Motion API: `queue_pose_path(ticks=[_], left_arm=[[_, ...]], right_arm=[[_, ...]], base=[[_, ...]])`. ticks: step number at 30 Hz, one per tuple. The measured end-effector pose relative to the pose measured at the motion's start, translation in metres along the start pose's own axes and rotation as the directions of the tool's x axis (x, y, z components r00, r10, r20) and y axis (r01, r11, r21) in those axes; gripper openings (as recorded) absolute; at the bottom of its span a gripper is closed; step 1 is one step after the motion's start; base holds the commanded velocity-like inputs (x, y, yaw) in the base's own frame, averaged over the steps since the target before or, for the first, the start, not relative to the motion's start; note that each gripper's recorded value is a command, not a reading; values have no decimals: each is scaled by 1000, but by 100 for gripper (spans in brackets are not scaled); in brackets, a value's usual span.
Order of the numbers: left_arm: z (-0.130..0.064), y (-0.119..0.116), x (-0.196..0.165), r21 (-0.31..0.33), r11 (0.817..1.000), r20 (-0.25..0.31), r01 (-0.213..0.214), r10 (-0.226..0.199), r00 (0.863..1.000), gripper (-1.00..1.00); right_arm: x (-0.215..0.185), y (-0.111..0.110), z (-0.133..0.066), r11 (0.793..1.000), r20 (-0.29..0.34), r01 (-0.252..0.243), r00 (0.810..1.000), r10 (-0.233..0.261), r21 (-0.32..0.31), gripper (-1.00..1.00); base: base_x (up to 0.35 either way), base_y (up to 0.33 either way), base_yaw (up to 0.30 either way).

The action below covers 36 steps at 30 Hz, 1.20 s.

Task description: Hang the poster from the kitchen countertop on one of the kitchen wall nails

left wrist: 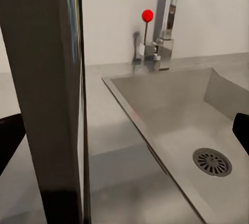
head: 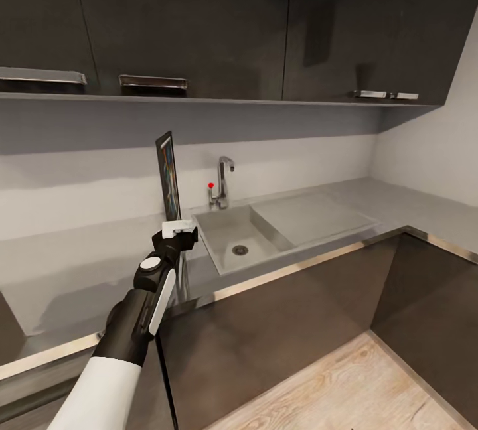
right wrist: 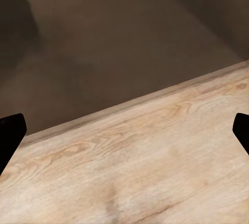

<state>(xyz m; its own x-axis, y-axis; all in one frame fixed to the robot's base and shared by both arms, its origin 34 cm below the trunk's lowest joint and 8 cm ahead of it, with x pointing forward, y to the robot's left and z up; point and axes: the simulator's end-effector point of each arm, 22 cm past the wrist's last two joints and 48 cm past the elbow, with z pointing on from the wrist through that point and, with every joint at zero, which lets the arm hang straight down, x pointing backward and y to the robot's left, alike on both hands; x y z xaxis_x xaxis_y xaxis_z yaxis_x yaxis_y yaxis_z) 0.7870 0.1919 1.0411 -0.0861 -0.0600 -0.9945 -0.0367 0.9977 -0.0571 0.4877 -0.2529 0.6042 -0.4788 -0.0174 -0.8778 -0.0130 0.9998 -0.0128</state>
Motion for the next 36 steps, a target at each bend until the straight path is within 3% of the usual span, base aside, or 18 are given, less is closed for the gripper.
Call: queue_pose_path(ticks=[22, 23, 36], left_arm=[[0, 3, 1, -3, 1000, -3, -1, 1, 1000, 100], [0, 3, 1, -4, 1000, -3, -2, 2, 1000, -100], [0, 6, -2, -8, 1000, 1, -2, 2, 1000, -100]], right_arm=[[1, 0, 0, 1000, -1, 1, 1000, -1, -1, 100], [1, 0, 0, 1000, -1, 1, 1000, -1, -1, 100], [1, 1, 0, 1000, -1, 1, 1000, -1, -1, 100]], base=[[3, 0, 0], [0, 0, 0], [0, 0, 0]])
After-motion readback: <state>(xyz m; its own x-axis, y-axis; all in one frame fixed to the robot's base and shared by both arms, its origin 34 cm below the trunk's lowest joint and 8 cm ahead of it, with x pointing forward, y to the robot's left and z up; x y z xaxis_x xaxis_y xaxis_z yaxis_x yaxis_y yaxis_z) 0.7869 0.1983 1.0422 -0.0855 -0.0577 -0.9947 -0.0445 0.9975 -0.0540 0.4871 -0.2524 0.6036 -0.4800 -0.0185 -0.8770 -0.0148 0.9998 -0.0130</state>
